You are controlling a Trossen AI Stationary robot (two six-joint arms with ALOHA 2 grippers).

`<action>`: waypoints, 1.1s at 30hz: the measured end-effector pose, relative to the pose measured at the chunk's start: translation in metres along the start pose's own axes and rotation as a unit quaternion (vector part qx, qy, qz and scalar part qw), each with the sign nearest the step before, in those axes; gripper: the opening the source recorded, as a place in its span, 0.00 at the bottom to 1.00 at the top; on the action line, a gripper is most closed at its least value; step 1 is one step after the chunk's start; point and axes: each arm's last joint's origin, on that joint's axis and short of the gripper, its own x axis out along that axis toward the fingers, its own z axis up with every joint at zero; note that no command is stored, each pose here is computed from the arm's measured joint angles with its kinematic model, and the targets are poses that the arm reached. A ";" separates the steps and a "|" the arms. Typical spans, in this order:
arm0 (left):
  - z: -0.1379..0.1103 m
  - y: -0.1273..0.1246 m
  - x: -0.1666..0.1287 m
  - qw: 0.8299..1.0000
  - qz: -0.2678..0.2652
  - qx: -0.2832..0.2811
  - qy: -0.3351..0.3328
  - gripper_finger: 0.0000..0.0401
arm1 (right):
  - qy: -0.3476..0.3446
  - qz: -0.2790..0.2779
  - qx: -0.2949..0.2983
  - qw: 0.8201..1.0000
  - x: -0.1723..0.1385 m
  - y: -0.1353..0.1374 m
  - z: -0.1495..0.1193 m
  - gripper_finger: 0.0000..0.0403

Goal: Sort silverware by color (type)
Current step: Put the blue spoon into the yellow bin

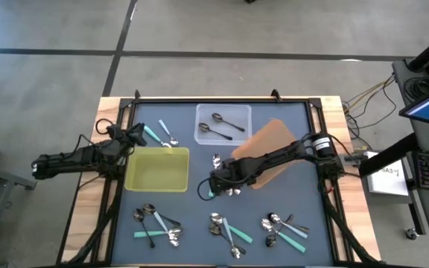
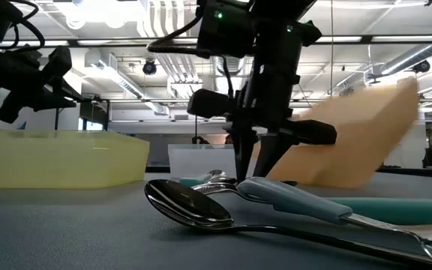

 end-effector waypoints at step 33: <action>0.000 0.000 0.000 1.000 0.000 0.000 0.000 0.22 | -0.043 0.024 0.008 0.999 -0.030 0.004 0.008 0.03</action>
